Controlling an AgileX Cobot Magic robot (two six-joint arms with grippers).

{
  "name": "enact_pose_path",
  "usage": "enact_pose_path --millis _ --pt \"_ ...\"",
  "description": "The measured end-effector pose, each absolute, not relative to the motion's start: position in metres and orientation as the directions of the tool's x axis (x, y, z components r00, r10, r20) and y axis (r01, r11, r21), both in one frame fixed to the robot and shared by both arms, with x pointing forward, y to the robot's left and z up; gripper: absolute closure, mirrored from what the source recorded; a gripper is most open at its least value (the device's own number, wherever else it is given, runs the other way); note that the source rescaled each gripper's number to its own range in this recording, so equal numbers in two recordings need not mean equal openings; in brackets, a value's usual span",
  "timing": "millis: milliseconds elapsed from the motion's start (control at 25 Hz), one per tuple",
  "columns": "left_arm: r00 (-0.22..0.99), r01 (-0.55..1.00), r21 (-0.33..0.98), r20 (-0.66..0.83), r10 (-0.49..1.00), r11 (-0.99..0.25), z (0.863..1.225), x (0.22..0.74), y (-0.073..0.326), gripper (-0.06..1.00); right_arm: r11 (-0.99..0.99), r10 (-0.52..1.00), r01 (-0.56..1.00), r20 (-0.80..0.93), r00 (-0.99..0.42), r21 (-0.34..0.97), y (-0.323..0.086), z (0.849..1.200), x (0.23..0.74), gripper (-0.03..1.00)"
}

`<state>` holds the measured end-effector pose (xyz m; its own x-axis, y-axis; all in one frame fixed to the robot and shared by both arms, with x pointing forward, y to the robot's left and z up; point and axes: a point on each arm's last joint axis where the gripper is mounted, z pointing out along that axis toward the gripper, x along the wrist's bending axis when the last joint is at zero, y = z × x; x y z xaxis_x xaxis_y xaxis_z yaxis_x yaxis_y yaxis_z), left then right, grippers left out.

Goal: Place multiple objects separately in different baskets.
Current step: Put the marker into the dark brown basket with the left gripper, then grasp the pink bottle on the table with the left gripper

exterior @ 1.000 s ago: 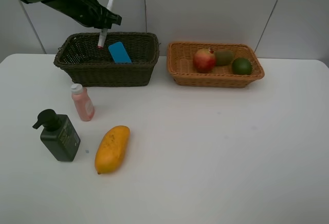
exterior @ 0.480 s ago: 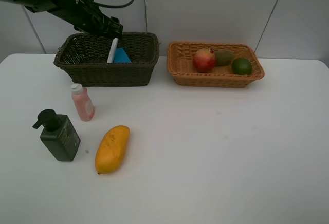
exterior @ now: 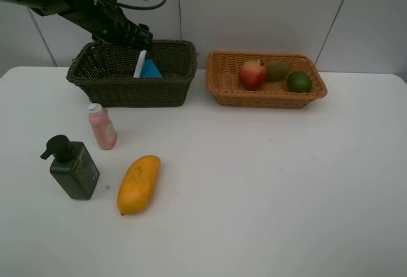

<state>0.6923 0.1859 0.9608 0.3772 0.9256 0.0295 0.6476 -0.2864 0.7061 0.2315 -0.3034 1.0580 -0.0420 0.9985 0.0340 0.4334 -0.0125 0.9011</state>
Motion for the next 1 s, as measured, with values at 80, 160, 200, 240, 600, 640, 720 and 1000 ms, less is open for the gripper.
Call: enact_pose_path --millis 80,160,200,240,600,640,720,1000 --pt "0.383 0.657 0.695 0.023 0.923 -0.29 0.963 0.69 0.186 -0.05 -0.012 0.999 0.433 0.034 -0.042 0.901 -0.303 1.058 0.231 -0.03" --pt "0.382 0.675 0.681 0.005 0.924 -0.283 0.967 0.687 0.186 -0.05 -0.012 0.999 0.433 0.034 -0.042 0.901 -0.303 1.058 0.231 -0.03" --pt "0.379 0.688 0.671 -0.009 0.925 -0.276 0.969 0.685 0.186 -0.05 -0.012 0.999 0.433 0.034 -0.042 0.901 -0.303 1.058 0.231 -0.03" --pt "0.375 0.698 0.664 -0.021 0.927 -0.267 0.972 0.683 0.186 -0.05 -0.012 0.999 0.433 0.034 -0.042 0.901 -0.303 1.058 0.231 -0.03" --pt "0.297 0.82 0.54 -0.118 0.947 -0.19 1.003 0.656 0.19 -0.05 -0.012 0.999 0.433 0.034 -0.042 0.901 -0.303 1.058 0.231 -0.03" --pt "0.277 0.837 0.518 -0.119 0.953 -0.179 1.005 0.653 0.191 -0.05 -0.012 0.999 0.433 0.034 -0.042 0.901 -0.303 1.058 0.231 -0.03" --pt "0.248 0.862 0.477 -0.101 0.963 -0.172 1.01 0.647 0.194 -0.05 -0.012 0.999 0.433 0.034 -0.042 0.901 -0.303 1.058 0.231 -0.03" --pt "0.201 0.915 0.368 -0.06 0.978 -0.165 1.017 0.626 0.186 -0.05 -0.012 0.999 0.433 0.034 -0.042 0.901 -0.303 1.058 0.231 -0.03"
